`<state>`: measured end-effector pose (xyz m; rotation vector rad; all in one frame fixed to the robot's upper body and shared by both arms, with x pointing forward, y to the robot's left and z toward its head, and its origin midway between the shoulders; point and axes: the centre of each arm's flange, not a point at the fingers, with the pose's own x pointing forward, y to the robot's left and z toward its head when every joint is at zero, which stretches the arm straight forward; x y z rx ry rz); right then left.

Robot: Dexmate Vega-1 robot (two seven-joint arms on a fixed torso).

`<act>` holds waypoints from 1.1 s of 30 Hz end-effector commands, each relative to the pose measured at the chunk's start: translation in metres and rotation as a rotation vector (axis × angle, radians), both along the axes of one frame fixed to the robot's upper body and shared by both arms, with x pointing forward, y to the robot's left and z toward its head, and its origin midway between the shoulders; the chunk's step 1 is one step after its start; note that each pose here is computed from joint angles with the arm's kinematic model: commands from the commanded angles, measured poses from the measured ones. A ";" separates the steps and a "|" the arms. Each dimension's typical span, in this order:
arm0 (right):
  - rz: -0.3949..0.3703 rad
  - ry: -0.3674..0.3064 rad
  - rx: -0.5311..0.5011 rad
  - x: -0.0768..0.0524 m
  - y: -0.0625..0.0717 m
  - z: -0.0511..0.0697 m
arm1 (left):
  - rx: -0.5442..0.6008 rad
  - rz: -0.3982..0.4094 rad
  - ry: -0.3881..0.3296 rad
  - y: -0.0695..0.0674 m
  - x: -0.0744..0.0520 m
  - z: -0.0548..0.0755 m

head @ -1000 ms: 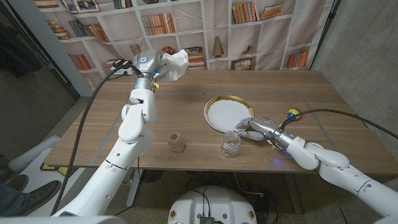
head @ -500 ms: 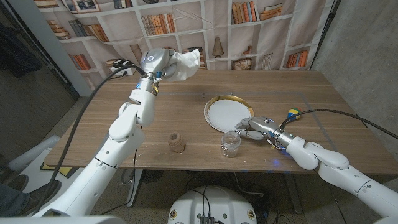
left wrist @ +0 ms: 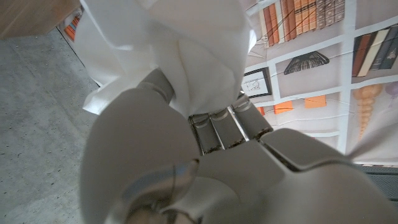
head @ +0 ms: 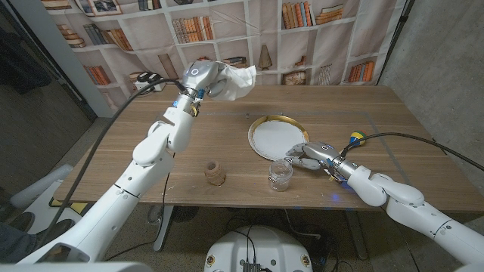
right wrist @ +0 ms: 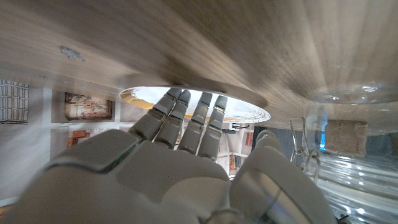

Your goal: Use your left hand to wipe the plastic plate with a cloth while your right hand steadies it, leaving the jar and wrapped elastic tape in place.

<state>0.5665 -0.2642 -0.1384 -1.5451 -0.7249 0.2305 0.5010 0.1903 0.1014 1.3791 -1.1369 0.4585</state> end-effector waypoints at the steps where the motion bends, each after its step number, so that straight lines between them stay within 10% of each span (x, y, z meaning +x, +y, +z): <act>1: -0.020 0.005 0.014 0.001 -0.003 0.000 | 0.092 -0.082 0.047 -0.024 0.011 -0.006; 33: -0.026 0.006 -0.015 -0.008 0.001 0.005 | 0.218 -0.168 0.105 -0.058 0.046 -0.036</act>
